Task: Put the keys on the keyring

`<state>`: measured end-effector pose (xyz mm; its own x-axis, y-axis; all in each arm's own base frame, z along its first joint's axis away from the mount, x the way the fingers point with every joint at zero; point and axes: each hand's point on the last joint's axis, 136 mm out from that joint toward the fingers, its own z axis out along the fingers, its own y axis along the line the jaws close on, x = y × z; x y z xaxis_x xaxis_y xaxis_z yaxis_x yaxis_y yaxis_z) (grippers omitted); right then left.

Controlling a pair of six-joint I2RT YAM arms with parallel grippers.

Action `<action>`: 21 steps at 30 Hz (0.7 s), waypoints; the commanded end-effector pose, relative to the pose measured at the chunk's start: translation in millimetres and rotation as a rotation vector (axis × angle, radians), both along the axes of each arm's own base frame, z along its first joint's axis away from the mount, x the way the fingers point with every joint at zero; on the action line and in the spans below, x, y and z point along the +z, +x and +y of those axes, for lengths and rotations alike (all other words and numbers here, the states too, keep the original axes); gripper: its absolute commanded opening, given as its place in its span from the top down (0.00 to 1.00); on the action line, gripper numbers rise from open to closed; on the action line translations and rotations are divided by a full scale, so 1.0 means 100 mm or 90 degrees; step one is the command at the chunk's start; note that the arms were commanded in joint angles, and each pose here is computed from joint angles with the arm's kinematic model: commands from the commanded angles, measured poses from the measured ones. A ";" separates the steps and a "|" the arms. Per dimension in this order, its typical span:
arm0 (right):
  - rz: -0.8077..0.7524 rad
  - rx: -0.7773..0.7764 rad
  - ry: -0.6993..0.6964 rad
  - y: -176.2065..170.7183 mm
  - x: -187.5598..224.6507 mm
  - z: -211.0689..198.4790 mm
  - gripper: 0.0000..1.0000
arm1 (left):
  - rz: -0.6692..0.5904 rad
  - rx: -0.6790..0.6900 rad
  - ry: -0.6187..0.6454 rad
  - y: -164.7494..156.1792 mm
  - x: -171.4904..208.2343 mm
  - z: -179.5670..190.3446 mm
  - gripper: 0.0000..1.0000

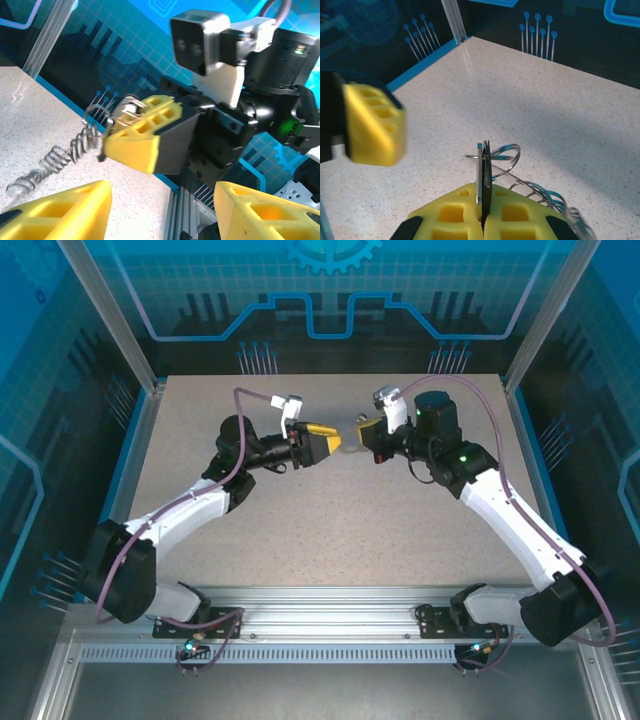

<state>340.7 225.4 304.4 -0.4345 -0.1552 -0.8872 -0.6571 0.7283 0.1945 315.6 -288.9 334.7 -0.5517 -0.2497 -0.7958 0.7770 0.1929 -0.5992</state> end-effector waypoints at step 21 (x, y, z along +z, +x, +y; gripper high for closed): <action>0.130 -0.047 -0.039 1.53 -0.97 -0.11 1.00 | 0.017 0.135 0.032 0.24 -0.24 0.40 0.39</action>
<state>482.2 211.8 206.6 -0.6224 -0.1531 -0.7676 -0.5309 0.8032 0.2702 339.9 -255.7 308.1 -0.5514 -0.3180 -0.7713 0.6850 0.3552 -0.6361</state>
